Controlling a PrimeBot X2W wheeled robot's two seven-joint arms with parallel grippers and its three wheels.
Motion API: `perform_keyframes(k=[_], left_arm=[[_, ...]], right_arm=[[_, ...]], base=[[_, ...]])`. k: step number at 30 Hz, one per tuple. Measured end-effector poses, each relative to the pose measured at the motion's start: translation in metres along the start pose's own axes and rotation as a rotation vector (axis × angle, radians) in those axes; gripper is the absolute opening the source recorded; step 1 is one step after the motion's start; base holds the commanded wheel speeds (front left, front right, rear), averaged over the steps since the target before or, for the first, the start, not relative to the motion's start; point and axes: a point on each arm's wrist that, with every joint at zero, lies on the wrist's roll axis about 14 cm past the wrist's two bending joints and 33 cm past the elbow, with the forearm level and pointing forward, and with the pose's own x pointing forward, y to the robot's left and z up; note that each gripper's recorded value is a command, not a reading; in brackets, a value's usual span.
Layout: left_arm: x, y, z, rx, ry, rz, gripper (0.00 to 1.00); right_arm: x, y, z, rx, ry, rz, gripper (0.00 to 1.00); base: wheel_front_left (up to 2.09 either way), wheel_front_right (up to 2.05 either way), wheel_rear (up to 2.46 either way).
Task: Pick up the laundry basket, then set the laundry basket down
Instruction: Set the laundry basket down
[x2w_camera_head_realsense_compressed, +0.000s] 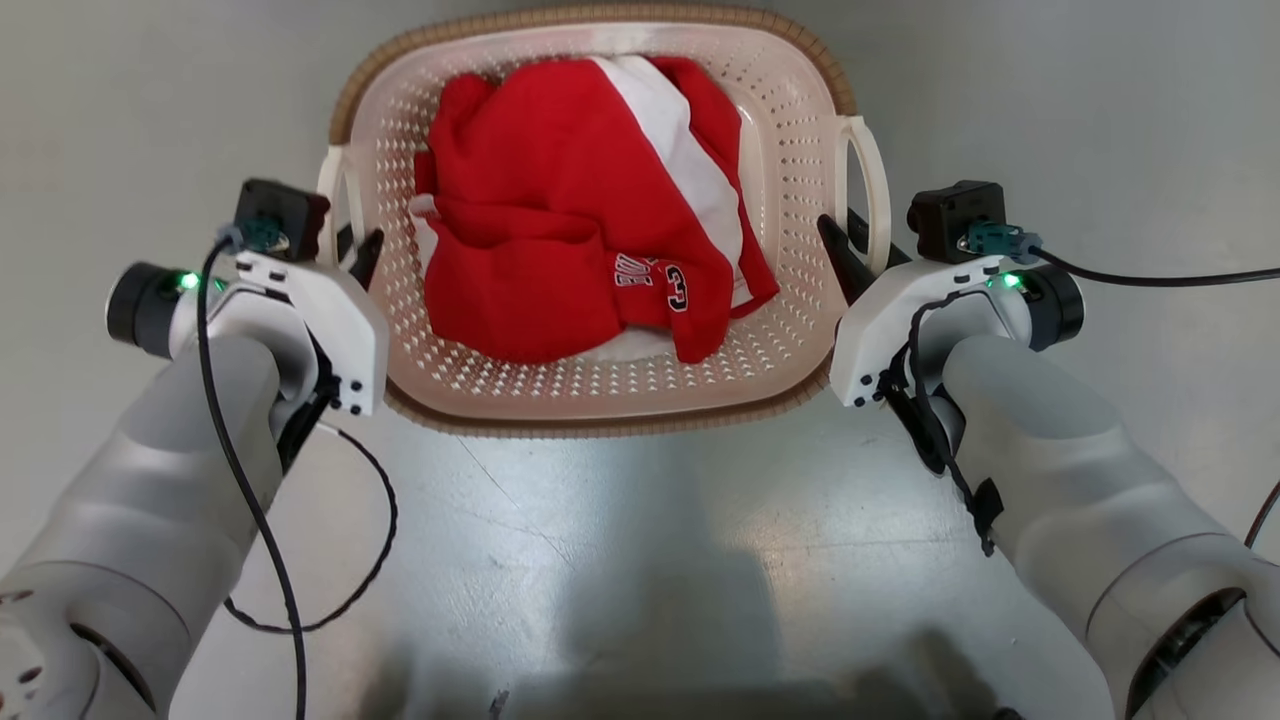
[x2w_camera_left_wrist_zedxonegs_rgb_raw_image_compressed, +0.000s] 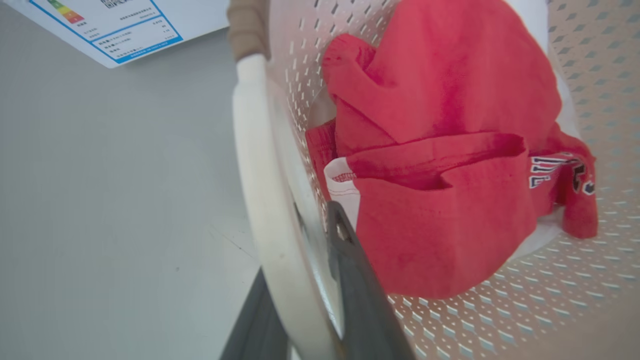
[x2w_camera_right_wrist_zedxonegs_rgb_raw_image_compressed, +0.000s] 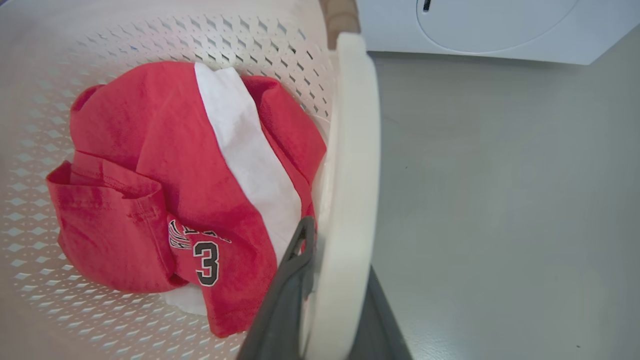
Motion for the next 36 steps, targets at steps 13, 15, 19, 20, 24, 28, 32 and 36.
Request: perform_keyframes(k=[13,15,19,20,24,28,32,36], left_arm=[[0.024,0.004,0.004,0.016,-0.009,-0.012,0.0],[0.025,0.004,0.004,0.014,-0.011,-0.012,0.0],[0.026,0.004,0.001,0.013,-0.005,-0.012,0.0],[0.026,0.004,0.0,0.013,-0.003,-0.012,0.0],[0.028,0.005,-0.004,0.011,0.005,-0.01,0.0],[0.028,0.006,-0.007,0.01,0.014,-0.007,0.0],[0.029,0.006,-0.01,0.011,0.021,-0.007,0.0],[0.031,0.005,-0.013,0.013,0.033,-0.012,0.0]], right_arm=[[0.015,-0.015,0.002,0.015,-0.024,-0.023,0.0],[0.015,-0.017,0.002,0.014,-0.027,-0.027,0.0],[0.016,-0.018,0.0,0.018,-0.027,-0.03,0.0],[0.016,-0.018,-0.001,0.019,-0.028,-0.031,0.0],[0.018,-0.019,-0.002,0.017,-0.027,-0.03,0.0],[0.019,-0.018,-0.003,0.021,-0.03,-0.028,0.0],[0.019,-0.018,-0.01,0.028,-0.018,-0.027,0.0],[0.018,-0.018,-0.014,0.034,-0.012,-0.029,0.0]], base=[[0.0,0.0,0.0],[0.0,0.0,0.0],[0.0,0.0,0.0],[0.0,0.0,0.0],[0.0,0.0,0.0],[0.0,0.0,0.0],[0.0,0.0,0.0],[0.0,0.0,0.0]])
